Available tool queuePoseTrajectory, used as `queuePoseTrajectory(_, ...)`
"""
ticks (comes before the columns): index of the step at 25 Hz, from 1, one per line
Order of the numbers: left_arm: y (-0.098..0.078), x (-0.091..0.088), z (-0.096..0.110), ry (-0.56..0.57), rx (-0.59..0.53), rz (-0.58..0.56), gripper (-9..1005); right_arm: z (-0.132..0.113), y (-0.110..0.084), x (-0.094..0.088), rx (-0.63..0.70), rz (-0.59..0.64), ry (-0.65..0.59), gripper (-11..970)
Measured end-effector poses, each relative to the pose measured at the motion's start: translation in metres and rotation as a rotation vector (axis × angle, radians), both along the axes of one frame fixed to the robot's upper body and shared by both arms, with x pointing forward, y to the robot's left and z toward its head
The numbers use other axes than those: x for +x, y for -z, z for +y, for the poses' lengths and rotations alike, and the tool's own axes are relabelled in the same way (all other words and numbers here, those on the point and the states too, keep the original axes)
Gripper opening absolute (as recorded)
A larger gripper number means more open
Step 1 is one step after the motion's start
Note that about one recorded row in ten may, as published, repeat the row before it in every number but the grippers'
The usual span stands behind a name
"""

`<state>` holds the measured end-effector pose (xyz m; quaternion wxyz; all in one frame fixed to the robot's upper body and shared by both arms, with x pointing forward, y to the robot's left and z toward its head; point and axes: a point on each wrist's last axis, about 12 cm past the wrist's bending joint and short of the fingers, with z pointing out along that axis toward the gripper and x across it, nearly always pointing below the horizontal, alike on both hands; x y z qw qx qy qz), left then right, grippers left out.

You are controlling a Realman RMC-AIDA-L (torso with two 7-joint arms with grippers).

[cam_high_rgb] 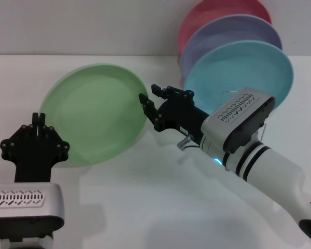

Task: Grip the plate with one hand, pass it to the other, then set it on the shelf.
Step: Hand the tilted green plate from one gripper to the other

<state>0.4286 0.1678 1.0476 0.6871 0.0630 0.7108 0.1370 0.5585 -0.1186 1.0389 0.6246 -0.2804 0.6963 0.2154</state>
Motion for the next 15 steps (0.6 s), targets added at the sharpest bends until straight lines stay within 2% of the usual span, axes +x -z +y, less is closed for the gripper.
queuePoseTrajectory(5,-0.0002,-0.0013,-0.0015,0.008,-0.002,-0.002,78,-0.0007,-0.0005,0.0008,0.004,-0.001,0.007,323)
queuePoseTrajectory(15,-0.0005,-0.0010,-0.0025,0.014,-0.003,-0.004,88,-0.0004,-0.0007,0.0008,0.004,-0.001,0.005,316)
